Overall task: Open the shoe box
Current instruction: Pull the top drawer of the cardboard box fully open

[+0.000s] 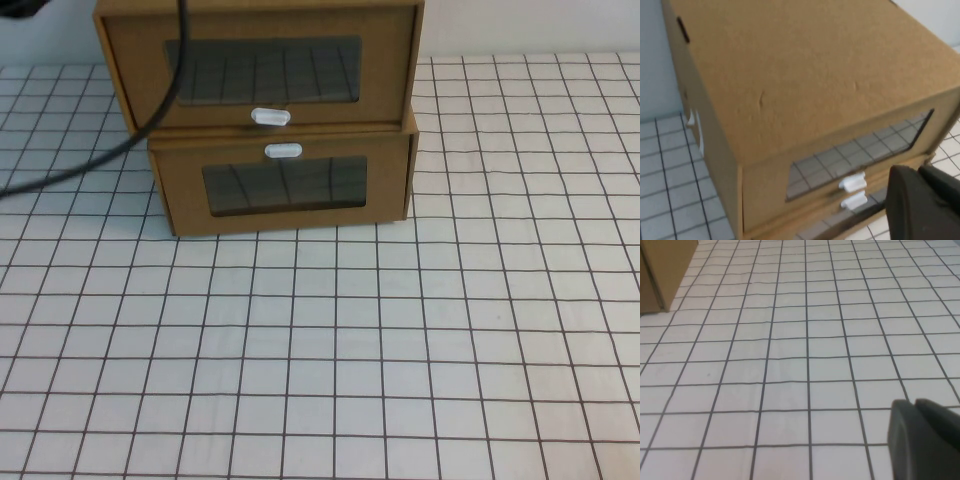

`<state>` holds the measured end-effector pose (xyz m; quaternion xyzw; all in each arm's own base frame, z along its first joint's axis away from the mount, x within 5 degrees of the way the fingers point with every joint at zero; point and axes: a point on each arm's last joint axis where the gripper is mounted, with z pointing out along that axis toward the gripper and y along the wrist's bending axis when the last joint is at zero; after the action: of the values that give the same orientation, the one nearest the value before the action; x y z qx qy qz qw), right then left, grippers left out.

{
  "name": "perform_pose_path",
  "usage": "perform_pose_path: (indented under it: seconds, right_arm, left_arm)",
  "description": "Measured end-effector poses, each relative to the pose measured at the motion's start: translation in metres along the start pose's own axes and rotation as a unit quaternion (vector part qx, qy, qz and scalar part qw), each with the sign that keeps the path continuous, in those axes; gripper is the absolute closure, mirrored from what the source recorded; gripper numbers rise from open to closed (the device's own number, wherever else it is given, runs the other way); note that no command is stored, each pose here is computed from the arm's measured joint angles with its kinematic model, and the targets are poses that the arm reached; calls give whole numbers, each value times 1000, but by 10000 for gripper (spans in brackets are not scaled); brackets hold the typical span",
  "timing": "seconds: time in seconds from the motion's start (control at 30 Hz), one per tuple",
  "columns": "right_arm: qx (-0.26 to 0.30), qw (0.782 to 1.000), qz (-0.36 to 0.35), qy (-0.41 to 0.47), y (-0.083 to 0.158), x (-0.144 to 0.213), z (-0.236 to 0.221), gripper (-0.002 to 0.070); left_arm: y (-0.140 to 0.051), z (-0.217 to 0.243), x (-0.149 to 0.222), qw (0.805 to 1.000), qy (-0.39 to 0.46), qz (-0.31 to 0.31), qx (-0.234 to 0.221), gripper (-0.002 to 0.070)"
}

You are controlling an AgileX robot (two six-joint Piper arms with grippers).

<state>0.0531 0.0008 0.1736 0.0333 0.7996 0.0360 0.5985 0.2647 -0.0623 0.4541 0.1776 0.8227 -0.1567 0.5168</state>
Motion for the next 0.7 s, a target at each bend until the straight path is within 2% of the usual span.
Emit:
perform_pose_path:
  seconds: [0.17, 0.3, 0.57, 0.7]
  right_arm:
    - [0, 1000, 0, 0, 0, 0, 0, 689]
    - [0, 1000, 0, 0, 0, 0, 0, 689]
    - [0, 1000, 0, 0, 0, 0, 0, 689]
    - [0, 1000, 0, 0, 0, 0, 0, 689]
  left_arm:
    - [17, 45, -39, 1000, -3, 16, 19, 677]
    - [26, 78, -54, 999, -1, 17, 46, 677]
    - [43, 137, -52, 997, 15, 0, 75, 677]
    - [43, 159, -42, 996, 33, 2, 85, 677]
